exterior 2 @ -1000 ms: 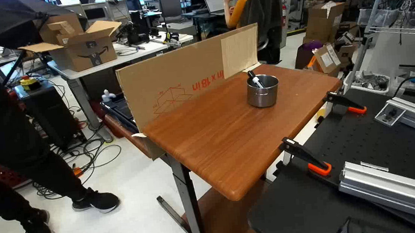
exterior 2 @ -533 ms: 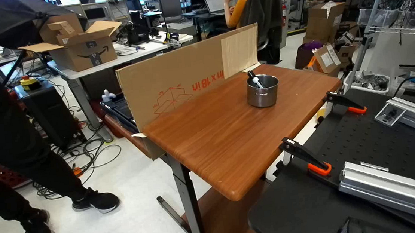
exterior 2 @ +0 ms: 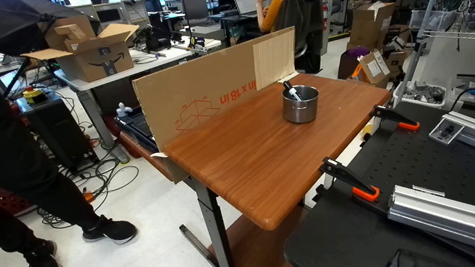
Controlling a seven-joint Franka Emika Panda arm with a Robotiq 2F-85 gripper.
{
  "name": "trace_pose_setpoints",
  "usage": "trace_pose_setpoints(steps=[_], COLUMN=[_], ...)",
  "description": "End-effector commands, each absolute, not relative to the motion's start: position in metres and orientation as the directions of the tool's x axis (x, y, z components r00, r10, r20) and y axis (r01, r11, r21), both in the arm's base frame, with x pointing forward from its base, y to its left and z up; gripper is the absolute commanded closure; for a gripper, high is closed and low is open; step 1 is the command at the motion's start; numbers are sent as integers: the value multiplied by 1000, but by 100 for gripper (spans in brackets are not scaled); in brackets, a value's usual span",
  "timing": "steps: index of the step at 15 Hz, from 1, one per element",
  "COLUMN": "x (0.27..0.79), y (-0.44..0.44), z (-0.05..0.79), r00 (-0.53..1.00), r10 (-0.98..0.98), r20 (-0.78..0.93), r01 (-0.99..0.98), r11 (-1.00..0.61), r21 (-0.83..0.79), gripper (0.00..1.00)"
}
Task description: Remove the marker from the pot and put it on the table
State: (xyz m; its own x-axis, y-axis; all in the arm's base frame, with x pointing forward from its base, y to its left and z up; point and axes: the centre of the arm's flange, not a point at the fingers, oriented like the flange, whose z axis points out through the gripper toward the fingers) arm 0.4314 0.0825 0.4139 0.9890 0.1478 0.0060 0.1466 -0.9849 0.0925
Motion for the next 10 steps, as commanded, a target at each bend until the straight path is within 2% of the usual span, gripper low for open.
trace_pose_setpoints(steps=[1, 10], x=[456, 501], y=[75, 52], z=[394, 325], r00=[991, 993], r10=[131, 119], r20=[10, 23], r01=[129, 115], r11=[-987, -987], r21=[98, 115], gripper=[0, 0])
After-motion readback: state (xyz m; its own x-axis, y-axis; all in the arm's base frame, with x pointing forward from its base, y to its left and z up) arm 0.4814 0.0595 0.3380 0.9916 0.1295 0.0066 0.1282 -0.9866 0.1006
